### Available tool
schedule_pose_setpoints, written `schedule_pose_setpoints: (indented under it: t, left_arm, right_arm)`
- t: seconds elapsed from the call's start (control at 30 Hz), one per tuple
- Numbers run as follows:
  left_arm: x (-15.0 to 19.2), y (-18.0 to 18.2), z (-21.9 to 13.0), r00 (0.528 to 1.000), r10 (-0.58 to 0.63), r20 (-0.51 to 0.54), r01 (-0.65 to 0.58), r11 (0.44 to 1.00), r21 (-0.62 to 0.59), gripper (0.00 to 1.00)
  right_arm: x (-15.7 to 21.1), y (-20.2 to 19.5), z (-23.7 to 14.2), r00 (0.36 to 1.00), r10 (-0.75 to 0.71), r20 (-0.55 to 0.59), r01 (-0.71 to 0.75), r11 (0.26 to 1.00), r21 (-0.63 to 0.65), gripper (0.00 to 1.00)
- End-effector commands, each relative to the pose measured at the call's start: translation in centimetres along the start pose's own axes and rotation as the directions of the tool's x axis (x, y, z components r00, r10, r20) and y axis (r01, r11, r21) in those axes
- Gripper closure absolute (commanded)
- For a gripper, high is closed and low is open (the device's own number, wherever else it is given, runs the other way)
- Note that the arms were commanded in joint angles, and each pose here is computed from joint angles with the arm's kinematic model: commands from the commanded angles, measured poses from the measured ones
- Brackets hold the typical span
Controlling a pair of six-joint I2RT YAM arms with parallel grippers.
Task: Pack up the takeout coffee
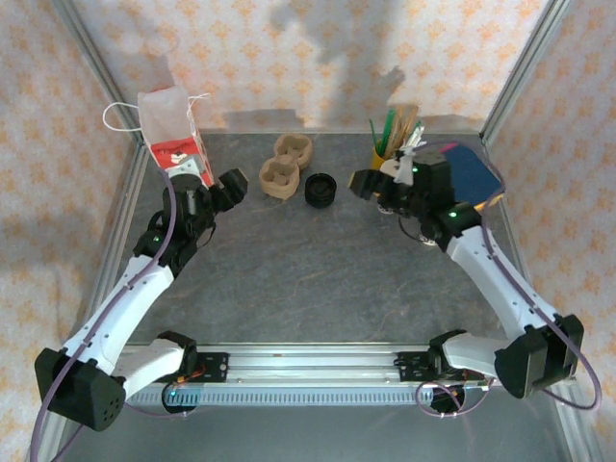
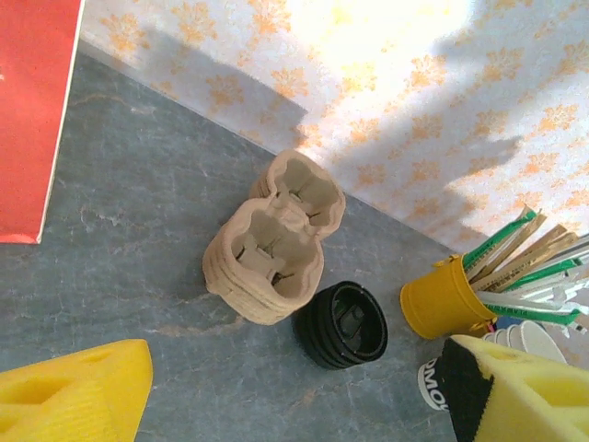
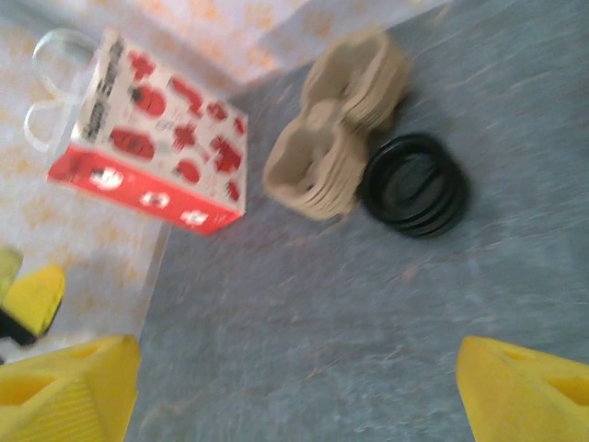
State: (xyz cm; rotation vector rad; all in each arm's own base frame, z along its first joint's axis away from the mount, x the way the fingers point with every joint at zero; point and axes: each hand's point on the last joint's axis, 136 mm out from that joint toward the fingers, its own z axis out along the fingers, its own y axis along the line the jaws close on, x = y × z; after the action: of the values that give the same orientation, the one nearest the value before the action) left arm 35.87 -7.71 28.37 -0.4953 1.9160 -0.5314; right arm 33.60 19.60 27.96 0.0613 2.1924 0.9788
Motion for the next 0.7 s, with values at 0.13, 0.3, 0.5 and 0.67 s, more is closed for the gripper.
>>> schedule_pose_setpoints:
  t: [0.13, 0.3, 0.5, 0.67]
  left_arm:
    - [-3.0, 0.3, 0.0, 0.997, 0.08, -0.002, -0.079, 0.988, -0.135, 0.16]
    - [-5.9, 1.2, 0.2, 0.997, 0.073, 0.006, -0.07, 0.968, -0.24, 0.15]
    - [-9.7, 2.7, 0.1, 0.998, 0.057, 0.017, -0.048, 0.939, -0.34, 0.13]
    - [-11.3, 2.4, 1.2, 0.998, 0.066, -0.012, -0.066, 0.934, -0.351, 0.12]
  right_arm:
    - [1.3, 3.8, 5.4, 0.99, -0.139, -0.026, 0.135, 0.985, -0.103, 0.15]
    - [3.8, 5.8, 9.4, 0.963, -0.266, -0.039, 0.26, 0.957, -0.13, 0.16]
    - [6.9, 7.0, 12.0, 0.9, -0.436, 0.023, 0.436, 0.893, -0.108, 0.16]
    - [7.7, 5.4, 12.5, 0.88, -0.469, 0.079, 0.474, 0.878, -0.065, 0.16]
